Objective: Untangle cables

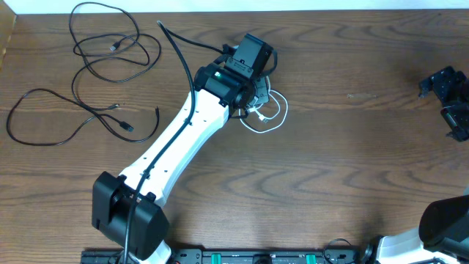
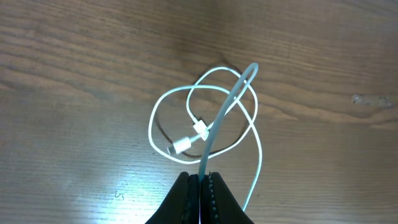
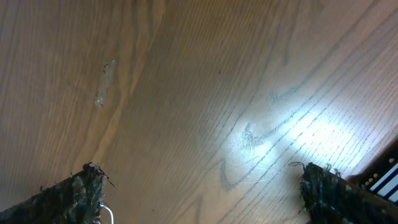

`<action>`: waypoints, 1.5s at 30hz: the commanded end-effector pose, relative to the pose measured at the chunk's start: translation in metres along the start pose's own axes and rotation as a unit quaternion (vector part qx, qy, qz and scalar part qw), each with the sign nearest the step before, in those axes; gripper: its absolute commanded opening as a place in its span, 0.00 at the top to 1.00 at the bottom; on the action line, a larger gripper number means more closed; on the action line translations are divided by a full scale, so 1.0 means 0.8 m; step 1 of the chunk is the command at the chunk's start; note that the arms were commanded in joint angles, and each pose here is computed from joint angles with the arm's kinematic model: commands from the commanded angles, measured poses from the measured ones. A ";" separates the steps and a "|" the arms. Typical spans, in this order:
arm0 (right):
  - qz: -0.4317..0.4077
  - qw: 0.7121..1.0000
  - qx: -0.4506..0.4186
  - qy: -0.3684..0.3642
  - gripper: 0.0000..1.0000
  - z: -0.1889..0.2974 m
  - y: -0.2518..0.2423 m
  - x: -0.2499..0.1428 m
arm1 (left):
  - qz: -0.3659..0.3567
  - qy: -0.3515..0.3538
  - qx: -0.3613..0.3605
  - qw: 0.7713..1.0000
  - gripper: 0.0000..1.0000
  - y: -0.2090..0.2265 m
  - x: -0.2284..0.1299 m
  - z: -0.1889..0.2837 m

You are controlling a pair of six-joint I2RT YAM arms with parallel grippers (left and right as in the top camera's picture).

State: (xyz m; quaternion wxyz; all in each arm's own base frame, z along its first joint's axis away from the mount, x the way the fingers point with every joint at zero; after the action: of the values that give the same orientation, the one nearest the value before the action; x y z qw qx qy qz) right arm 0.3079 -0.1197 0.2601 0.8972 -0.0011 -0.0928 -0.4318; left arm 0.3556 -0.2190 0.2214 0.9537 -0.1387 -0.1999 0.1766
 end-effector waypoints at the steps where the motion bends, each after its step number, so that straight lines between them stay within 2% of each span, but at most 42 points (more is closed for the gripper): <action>1: -0.005 1.000 -0.002 -0.001 0.01 0.000 -0.001 0.000 | -0.010 0.000 0.016 1.000 0.92 0.005 -0.002 -0.009; 14: -0.005 1.000 -0.002 -0.001 0.01 0.000 -0.001 0.000 | 0.000 0.010 0.014 1.000 0.91 -0.003 -0.014 -0.018; 18: -0.005 1.000 -0.002 -0.001 0.01 0.000 -0.001 0.000 | -0.005 0.025 0.031 0.999 0.83 -0.002 -0.022 -0.042; 21: -0.005 1.000 -0.002 -0.001 0.01 0.000 -0.001 0.000 | -0.008 0.044 0.040 0.998 0.70 -0.001 -0.030 -0.062; 23: -0.005 1.000 -0.002 -0.001 0.01 0.000 -0.001 0.000 | -0.007 0.063 0.036 0.997 0.65 -0.002 -0.037 -0.072; 33: -0.005 1.000 -0.003 -0.001 0.01 0.000 -0.001 0.000 | -0.014 0.084 0.049 0.995 0.52 0.002 -0.047 -0.093; 35: -0.005 1.000 -0.002 -0.001 0.01 0.000 -0.001 0.000 | -0.055 0.103 0.038 0.992 0.51 -0.003 -0.057 -0.098; 36: -0.005 1.000 -0.002 -0.001 0.01 0.000 -0.001 0.000 | -0.082 0.114 0.034 0.990 0.48 -0.005 -0.064 -0.102; 37: -0.005 1.000 -0.002 -0.001 0.01 0.000 -0.001 0.000 | -0.103 0.120 0.036 0.987 0.39 -0.006 -0.070 -0.106; 39: -0.005 1.000 -0.002 -0.001 0.01 0.000 -0.001 0.000 | -0.147 0.128 0.040 0.980 0.28 -0.006 -0.081 -0.116; 45: -0.005 1.000 -0.002 -0.001 0.01 0.000 -0.001 0.000 | -0.174 0.097 0.114 0.973 0.27 0.016 -0.080 -0.154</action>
State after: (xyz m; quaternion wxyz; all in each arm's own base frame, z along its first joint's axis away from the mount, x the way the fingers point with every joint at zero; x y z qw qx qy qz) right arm 0.3079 -0.1197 0.2601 0.8972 -0.0011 -0.0928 -0.4318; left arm 0.3425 -0.2686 0.1031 0.9935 -0.0571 -0.0922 0.0337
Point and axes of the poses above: each gripper's point midway between its finger pads, its own z axis back along the fingers, its own y axis along the line the jaws close on, x = y × z, the point moved 5 cm from there along z, back along the fingers, and after that the axes turned 13 degrees about z, right-handed, at the moved point
